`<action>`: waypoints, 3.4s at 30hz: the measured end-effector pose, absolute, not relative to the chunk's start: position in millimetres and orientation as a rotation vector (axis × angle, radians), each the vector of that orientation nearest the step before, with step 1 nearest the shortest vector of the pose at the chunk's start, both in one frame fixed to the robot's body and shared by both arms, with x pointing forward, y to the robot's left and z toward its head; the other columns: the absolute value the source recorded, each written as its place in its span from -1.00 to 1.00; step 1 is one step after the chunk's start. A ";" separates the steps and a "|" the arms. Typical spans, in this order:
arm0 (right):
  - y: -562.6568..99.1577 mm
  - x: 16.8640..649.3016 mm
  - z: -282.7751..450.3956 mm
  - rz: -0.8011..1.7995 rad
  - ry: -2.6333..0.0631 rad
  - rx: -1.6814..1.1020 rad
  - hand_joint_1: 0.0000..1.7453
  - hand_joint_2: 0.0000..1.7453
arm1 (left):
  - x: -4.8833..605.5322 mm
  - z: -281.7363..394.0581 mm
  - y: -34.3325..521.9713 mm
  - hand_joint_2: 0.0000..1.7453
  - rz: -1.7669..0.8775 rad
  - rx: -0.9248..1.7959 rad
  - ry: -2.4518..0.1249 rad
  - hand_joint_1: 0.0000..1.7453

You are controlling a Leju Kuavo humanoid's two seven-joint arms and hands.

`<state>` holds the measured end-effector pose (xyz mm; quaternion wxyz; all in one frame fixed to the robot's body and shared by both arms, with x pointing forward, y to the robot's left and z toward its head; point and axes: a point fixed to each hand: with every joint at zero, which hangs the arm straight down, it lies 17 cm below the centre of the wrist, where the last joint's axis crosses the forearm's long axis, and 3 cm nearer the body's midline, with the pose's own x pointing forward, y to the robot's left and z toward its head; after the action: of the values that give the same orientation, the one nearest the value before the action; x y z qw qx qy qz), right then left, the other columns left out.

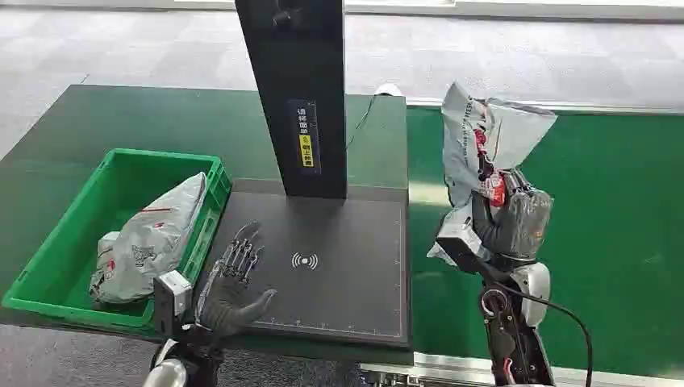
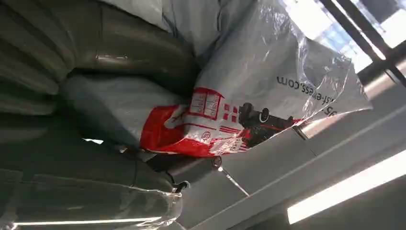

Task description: Moved the parcel from conveyor to table for the left to box.

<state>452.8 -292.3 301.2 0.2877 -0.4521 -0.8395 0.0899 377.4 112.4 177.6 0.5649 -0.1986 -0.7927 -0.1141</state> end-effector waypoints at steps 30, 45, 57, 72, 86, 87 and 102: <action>-16.2 384.5 186.0 1.116 -2.195 0.027 1.00 1.00 | 400.0 181.8 115.7 1.00 -0.277 -0.481 -1.910 -1.00; -17.2 394.3 148.2 1.283 -2.119 -0.134 0.10 1.00 | 419.5 176.2 143.2 1.00 -0.333 -0.086 -1.983 -1.00; -30.5 403.1 172.3 1.163 -2.226 -0.228 -1.00 1.00 | 420.0 189.6 148.2 1.00 -0.328 0.031 -2.031 -1.00; -66.7 414.9 230.8 0.706 -2.354 -0.128 -1.00 1.00 | 418.5 226.5 172.9 1.00 -0.304 0.351 -2.163 -1.00; -84.2 416.2 250.2 0.579 -2.385 -0.115 -1.00 1.00 | 414.7 239.6 176.8 1.00 -0.289 0.410 -2.204 -1.00; -84.3 416.2 250.4 0.577 -2.385 -0.115 -1.00 1.00 | 414.7 239.7 176.7 1.00 -0.289 0.410 -2.205 -1.00; -136.4 432.4 274.5 0.151 -2.349 -0.002 -1.00 1.00 | 398.3 115.7 83.3 1.00 -0.923 0.165 -1.769 -1.00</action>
<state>432.4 -136.4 274.5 0.3835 -0.0007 -0.9216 0.0593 398.3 83.3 115.7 0.5392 0.0694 -0.7441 -0.3883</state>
